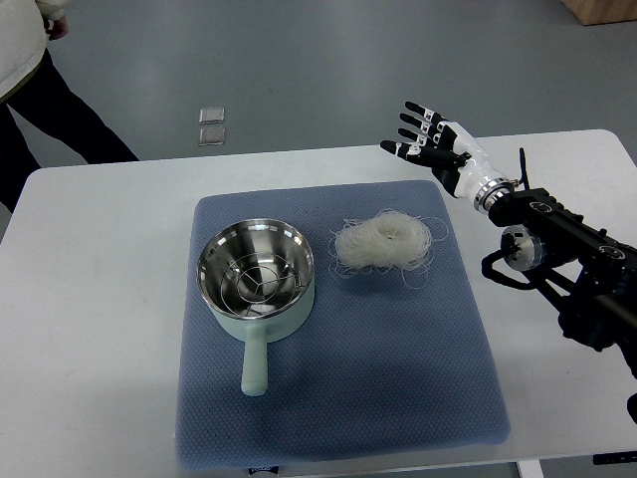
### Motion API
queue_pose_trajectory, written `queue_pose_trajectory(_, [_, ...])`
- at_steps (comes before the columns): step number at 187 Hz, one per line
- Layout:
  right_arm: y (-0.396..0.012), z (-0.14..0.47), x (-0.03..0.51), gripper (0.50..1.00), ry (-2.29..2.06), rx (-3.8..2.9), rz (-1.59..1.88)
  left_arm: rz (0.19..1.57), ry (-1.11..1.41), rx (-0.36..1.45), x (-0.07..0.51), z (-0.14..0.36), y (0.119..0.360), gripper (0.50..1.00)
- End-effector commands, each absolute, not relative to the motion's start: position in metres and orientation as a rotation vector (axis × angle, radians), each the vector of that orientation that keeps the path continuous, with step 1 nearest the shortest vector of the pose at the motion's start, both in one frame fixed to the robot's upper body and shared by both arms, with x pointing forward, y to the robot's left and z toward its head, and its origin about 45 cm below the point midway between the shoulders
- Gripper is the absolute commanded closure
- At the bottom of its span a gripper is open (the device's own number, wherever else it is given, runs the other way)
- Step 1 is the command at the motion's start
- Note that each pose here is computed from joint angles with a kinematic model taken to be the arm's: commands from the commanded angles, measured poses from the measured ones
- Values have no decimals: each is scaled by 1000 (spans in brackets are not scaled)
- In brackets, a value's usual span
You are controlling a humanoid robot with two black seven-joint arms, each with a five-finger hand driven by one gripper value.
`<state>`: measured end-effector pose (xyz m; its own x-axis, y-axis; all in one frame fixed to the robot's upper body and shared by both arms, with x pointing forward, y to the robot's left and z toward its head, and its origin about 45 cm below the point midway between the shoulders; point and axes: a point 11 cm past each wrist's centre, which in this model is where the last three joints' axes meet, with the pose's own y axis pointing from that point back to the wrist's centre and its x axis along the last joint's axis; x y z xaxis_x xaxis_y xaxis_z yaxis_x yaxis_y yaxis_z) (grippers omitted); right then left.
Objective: Put vermicelli into pot with right hand
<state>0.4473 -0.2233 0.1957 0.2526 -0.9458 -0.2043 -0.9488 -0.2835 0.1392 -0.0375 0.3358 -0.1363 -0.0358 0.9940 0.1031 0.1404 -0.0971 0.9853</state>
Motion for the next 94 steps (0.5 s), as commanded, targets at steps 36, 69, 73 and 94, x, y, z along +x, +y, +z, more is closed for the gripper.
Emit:
queue_pose_trajectory(36, [-229,193,448,576,1890,-2476,391,1244,1294,1369,-38,-136,336,500])
queue_pose_trajectory(69, [-231,195,448,576,1890,-2479,385,1249,1292,1370,-38,-136,336,500])
queue_pose_trajectory(73, [-232,195,448,576,1887,-2481,382,1250,1293,1373,-38,-136,336,500])
queue_pose_trajectory(94, [-234,196,449,576,1891,-2483,373,1253,1290,1374,-38,-136,337,500])
